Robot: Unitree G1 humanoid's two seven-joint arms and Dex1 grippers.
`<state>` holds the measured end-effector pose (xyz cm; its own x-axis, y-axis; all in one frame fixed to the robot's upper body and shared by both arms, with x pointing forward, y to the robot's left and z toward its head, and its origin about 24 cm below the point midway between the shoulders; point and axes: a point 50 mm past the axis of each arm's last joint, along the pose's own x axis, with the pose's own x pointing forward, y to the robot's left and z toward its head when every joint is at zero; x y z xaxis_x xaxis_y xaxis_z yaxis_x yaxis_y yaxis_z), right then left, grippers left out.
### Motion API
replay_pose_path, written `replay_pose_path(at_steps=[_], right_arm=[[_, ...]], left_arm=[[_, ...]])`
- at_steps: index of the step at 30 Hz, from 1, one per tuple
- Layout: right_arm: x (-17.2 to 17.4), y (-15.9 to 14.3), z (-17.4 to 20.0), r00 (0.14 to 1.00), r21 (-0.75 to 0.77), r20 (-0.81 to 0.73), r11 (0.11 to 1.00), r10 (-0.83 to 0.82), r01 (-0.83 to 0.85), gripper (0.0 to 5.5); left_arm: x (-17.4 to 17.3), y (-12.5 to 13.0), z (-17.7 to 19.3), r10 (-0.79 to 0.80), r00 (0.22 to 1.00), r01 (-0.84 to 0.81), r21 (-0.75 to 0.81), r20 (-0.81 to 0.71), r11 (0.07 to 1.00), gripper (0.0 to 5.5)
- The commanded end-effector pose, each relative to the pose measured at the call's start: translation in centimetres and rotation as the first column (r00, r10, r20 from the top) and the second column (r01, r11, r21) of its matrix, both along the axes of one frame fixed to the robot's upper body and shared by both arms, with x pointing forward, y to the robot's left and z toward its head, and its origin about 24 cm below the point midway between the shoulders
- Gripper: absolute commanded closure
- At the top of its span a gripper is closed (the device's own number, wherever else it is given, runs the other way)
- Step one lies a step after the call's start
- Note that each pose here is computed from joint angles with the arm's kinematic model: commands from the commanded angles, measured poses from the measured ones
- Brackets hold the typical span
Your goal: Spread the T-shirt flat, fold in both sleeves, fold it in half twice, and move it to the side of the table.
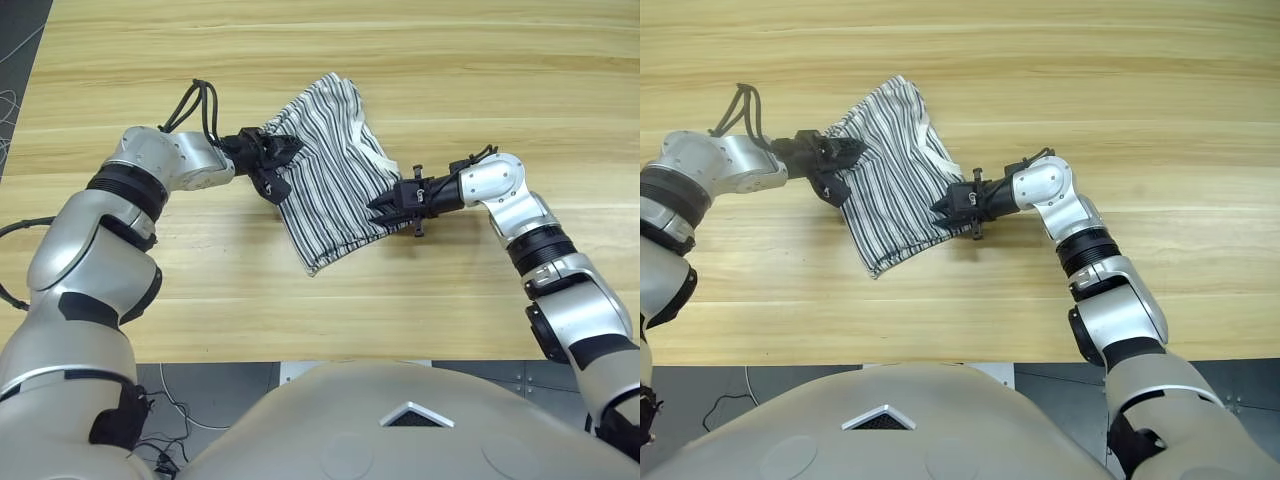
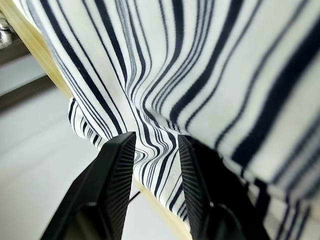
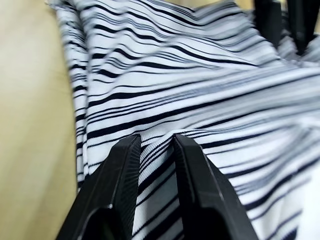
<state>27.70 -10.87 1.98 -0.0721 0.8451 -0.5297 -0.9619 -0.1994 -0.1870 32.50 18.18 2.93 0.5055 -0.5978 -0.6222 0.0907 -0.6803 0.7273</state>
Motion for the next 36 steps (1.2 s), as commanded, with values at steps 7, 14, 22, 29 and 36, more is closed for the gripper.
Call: replay_pose_path(at_steps=[7, 14, 22, 29, 36], right_arm=[[-3.6, -0.2, -0.8, 0.979, -0.009, -0.169, 0.993, 0.114, -0.117, 4.32], [-2.6, 0.1, 1.2, 0.99, 0.089, -0.133, 0.995, 0.046, -0.035, 4.32], [-0.3, -2.2, 8.1, 0.998, 0.25, -0.037, 0.967, -0.051, 0.059, 4.32], [-1.5, -6.3, 6.7, 0.993, 0.083, 0.02, 0.99, -0.117, 0.115, 3.99], [-5.0, -8.5, 5.1, 0.964, -0.094, 0.256, 0.994, 0.072, -0.05, 2.57]], left_arm=[[-0.4, -2.1, -0.7, -0.179, 0.982, 0.179, -0.007, 0.054, 0.984, 3.93], [-0.2, -1.7, -0.1, -0.102, 0.994, 0.104, -0.109, 0.03, 0.989, 3.93], [0.2, -0.4, 5.2, 0.002, 1.0, -0.007, -0.366, -0.015, 0.931, 3.93], [-3.8, 2.7, 5.5, 0.041, 0.97, -0.129, -0.365, -0.24, 0.922, 3.62], [-8.9, 5.1, 5.3, 0.099, 0.904, -0.211, -0.233, -0.415, 0.949, 2.42]])
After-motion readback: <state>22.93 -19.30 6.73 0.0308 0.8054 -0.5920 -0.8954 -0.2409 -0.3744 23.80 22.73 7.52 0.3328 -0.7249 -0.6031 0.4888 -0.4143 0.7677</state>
